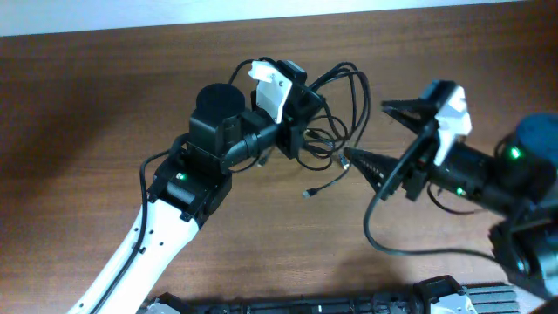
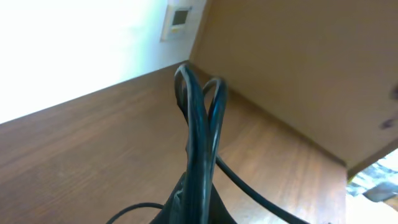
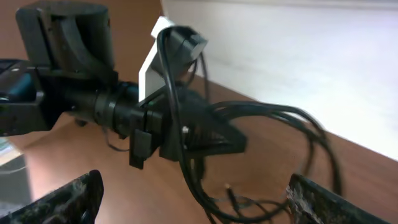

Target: Untangle cables

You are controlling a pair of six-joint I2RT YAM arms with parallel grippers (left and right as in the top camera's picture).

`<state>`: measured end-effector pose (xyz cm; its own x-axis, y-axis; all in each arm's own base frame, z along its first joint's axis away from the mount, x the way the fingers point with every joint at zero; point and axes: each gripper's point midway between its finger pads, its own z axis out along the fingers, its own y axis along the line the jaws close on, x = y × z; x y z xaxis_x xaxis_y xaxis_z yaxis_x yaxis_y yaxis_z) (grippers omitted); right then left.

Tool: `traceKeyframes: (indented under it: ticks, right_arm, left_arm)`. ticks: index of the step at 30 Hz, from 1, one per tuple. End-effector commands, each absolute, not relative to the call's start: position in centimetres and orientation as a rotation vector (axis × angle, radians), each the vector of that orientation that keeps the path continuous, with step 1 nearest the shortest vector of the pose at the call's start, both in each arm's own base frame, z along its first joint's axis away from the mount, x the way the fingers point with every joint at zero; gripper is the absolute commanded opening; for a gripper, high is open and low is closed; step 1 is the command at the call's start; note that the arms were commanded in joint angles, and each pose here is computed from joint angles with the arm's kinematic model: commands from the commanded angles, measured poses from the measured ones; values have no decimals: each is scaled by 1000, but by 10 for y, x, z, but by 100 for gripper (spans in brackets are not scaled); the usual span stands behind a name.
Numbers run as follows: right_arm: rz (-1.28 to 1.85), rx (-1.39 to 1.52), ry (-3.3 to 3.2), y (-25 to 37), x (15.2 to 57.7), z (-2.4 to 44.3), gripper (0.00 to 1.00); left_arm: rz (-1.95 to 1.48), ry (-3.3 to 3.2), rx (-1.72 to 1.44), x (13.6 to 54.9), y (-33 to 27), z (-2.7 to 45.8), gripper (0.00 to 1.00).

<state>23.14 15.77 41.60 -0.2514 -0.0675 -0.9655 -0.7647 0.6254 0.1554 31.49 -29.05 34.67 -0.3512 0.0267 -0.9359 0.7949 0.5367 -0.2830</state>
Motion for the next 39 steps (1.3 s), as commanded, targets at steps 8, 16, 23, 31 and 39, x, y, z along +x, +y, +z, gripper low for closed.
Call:
traceKeyframes:
  ticks: [8, 16, 23, 31, 39]
  right_arm:
    - [1214, -981, 1599, 206, 227, 408, 80]
    - [1216, -1043, 1543, 222, 227, 410, 4]
    - [928, -572, 1758, 166, 282, 413, 4]
    - [713, -115, 2076, 90, 307, 353, 4]
    - [628, -20, 2276, 67, 287, 311, 43]
  left_arm:
    - [-1047, 1714, 741, 301, -300, 357, 0]
    - [-922, 1856, 653, 311, -290, 330, 0]
    - [-846, 2087, 621, 303, -271, 284, 0]
    - [-913, 1891, 898, 279, -287, 306, 0]
    - [-645, 1556, 730, 296, -252, 402, 0]
